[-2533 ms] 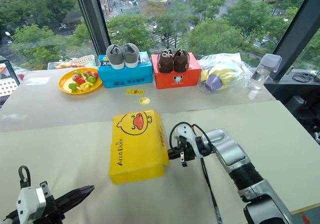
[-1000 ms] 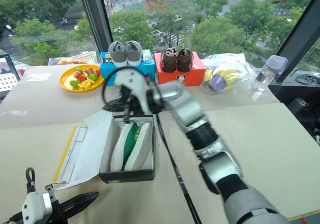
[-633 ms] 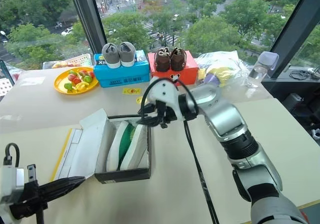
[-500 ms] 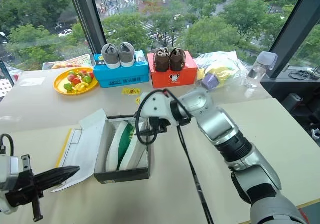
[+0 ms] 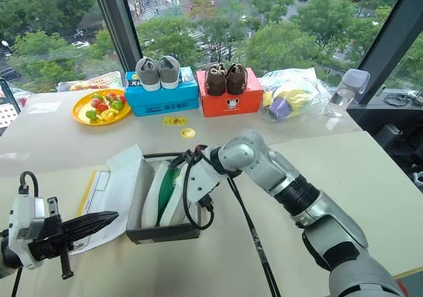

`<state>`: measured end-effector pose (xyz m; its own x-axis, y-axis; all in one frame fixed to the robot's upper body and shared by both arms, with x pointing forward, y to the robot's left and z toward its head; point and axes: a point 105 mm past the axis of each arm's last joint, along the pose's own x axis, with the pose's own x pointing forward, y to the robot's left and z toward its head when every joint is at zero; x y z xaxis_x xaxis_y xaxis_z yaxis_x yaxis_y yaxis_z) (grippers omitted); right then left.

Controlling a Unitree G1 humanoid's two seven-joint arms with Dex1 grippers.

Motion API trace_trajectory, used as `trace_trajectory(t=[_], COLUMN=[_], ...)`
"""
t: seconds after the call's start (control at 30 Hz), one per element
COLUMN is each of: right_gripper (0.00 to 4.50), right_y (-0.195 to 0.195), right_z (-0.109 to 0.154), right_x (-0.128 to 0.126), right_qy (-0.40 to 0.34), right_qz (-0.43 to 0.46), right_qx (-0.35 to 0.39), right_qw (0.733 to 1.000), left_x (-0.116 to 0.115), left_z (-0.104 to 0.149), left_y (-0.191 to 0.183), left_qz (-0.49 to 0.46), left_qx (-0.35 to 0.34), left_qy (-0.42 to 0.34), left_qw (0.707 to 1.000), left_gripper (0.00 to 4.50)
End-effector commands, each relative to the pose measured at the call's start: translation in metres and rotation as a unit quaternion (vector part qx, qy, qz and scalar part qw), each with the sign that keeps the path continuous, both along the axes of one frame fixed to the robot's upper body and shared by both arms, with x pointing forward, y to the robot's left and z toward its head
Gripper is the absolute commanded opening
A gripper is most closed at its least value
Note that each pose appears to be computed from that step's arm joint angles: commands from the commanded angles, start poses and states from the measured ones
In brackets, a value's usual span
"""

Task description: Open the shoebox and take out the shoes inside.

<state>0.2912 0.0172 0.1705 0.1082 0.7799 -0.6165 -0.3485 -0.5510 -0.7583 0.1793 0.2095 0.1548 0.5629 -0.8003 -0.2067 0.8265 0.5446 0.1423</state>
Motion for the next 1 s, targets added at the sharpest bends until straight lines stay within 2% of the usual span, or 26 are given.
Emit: trace_trajectory(t=[0.03,0.13,0.3,0.43,0.5,0.57,0.63,0.73,0.9,1.0], right_gripper=[4.12,4.12,2.68,1.26,0.75,0.42,0.26,0.26,0.26,0.26], right_y=[-0.001,0.0,-0.003,-0.004,-0.005,-0.005,-0.004,0.0,0.006,0.007], right_z=[-0.014,-0.019,-0.027,-0.029,-0.029,-0.029,-0.025,-0.011,0.027,0.052], right_x=[-0.006,-0.008,-0.011,-0.011,-0.011,-0.012,-0.011,-0.008,-0.007,-0.005], right_qy=[-0.006,0.0,0.012,0.019,0.021,0.022,0.021,0.017,0.029,0.062], right_qz=[0.025,0.027,0.029,0.025,0.024,0.023,0.023,0.018,0.013,0.0], right_qx=[-0.035,-0.04,-0.049,-0.051,-0.052,-0.052,-0.045,-0.023,0.048,0.11], right_qw=[0.999,0.999,0.998,0.998,0.998,0.998,0.998,0.999,0.998,0.992], left_x=[-0.001,0.001,0.006,0.008,0.008,0.009,0.01,0.011,0.012,0.012], left_z=[-0.005,-0.006,-0.005,-0.004,-0.005,-0.005,-0.005,-0.005,-0.006,-0.006], left_y=[-0.004,-0.005,-0.006,-0.006,-0.007,-0.007,-0.007,-0.007,-0.008,-0.009], left_qz=[-0.013,-0.012,-0.01,-0.009,-0.009,-0.009,-0.008,-0.009,-0.009,-0.01], left_qx=[0.011,0.011,0.013,0.013,0.013,0.013,0.015,0.016,0.017,0.017], left_qy=[-0.005,-0.007,-0.015,-0.019,-0.02,-0.02,-0.021,-0.022,-0.023,-0.023], left_qw=[1.0,1.0,1.0,1.0,1.0,1.0,1.0,1.0,1.0,1.0], left_gripper=[0.0,0.0,0.0,0.0,0.0,0.0,0.0,0.0,0.0,0.0])
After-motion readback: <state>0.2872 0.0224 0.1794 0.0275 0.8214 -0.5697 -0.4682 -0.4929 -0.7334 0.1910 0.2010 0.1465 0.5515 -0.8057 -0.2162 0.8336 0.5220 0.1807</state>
